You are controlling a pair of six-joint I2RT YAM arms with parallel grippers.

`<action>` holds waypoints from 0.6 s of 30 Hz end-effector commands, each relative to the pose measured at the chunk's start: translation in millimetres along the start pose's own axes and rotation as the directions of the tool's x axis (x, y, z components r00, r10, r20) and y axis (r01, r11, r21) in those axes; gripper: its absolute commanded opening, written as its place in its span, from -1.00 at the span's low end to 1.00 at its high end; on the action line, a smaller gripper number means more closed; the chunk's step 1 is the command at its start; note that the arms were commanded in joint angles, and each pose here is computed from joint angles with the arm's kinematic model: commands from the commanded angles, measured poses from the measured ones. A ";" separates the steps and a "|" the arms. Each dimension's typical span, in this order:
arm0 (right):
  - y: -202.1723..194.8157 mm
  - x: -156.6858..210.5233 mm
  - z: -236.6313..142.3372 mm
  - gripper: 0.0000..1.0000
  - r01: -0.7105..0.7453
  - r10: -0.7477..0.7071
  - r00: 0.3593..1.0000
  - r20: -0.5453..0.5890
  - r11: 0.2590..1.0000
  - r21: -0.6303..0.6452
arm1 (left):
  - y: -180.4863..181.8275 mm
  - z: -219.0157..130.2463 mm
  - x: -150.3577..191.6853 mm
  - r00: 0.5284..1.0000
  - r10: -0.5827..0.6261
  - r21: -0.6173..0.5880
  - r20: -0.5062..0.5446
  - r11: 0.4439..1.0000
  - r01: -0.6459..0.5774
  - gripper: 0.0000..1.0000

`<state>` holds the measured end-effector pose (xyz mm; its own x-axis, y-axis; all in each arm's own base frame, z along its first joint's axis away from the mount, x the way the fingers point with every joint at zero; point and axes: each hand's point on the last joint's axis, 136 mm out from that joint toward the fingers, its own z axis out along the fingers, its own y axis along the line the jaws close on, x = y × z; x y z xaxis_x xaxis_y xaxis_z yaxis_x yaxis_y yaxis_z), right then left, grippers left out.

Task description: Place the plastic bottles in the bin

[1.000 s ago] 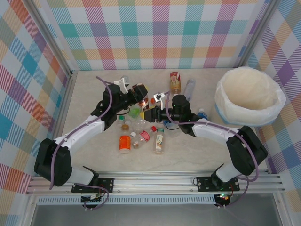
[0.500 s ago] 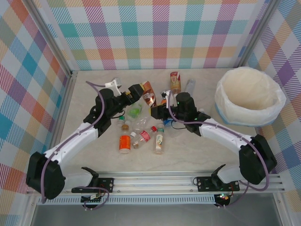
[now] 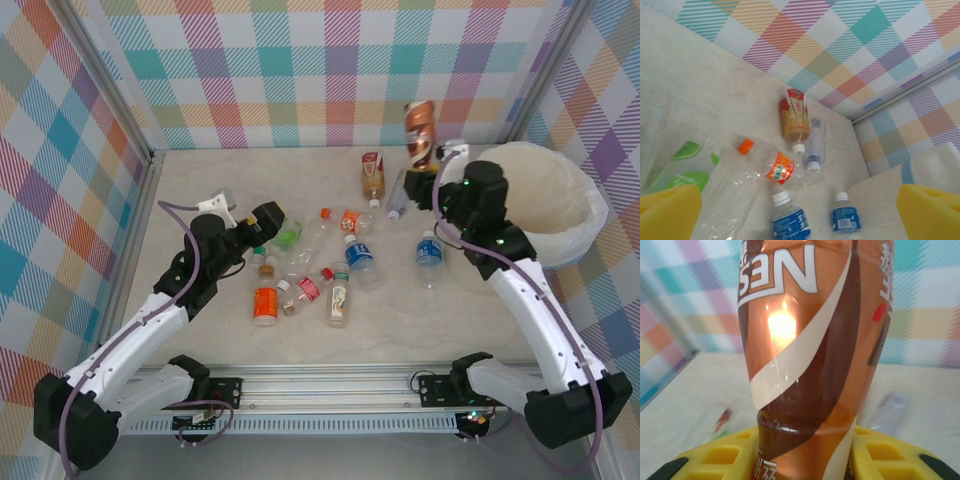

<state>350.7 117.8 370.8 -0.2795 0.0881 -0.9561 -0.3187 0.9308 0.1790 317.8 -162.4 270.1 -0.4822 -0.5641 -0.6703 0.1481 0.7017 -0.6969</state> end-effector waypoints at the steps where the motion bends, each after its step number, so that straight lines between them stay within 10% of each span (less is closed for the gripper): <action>1: -43.5 -24.8 -23.7 -0.28 0.053 -0.062 0.997 0.043 0.982 0.182 | 23.4 -11.8 12.1 0.999 0.023 -0.084 -0.023 0.996 -0.025 1.00; 9: -137.5 -40.0 -60.3 -0.27 0.092 -0.105 0.994 -0.012 0.805 0.586 | 48.8 -25.3 33.9 0.992 0.031 -0.188 -0.119 0.981 -0.053 1.00; 18: -199.9 -1.8 -71.1 -0.18 0.118 -0.007 0.988 -0.153 0.674 0.729 | 79.3 -38.9 67.2 0.961 -0.022 -0.324 -0.274 0.943 -0.071 1.00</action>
<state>353.8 -79.7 364.6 -0.3478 0.0216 -0.9373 0.3658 0.9236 -0.1145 276.4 -132.8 193.0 -0.6506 -0.4616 -0.6031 -0.0588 0.8223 -0.5660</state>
